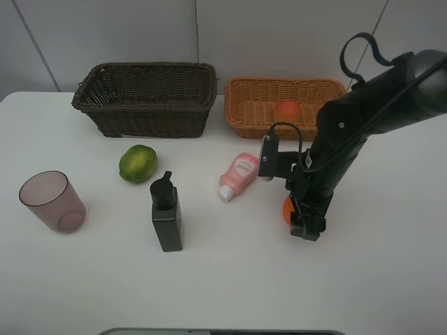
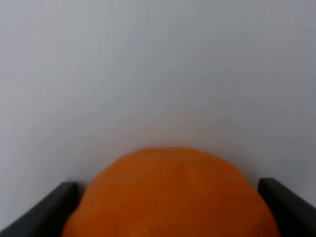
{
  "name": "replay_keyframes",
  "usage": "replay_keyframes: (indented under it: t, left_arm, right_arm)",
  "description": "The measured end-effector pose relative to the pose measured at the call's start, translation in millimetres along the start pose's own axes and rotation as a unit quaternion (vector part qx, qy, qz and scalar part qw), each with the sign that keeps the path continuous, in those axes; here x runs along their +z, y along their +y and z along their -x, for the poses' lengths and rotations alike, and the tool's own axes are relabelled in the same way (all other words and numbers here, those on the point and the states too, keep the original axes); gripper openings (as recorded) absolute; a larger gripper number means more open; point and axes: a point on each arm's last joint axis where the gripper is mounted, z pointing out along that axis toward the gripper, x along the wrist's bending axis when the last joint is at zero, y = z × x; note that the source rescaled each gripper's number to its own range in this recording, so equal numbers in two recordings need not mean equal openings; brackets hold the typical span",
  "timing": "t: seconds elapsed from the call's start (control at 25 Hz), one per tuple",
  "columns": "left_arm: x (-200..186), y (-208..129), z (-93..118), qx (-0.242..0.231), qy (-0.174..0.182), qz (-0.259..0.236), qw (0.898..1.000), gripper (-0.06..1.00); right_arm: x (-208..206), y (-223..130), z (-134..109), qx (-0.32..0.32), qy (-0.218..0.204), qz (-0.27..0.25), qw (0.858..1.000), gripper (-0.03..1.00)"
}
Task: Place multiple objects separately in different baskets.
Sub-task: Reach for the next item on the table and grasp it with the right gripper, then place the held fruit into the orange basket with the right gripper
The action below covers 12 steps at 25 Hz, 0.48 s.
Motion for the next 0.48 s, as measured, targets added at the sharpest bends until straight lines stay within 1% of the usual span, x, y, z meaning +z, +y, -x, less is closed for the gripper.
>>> replay_keyframes:
  t: [0.48]
  left_arm:
    - [0.0,0.0,0.0,0.0,0.0,0.0,1.0,0.83]
  right_arm:
    - [0.0,-0.7,-0.6,0.0,0.004,-0.004,1.0,0.47]
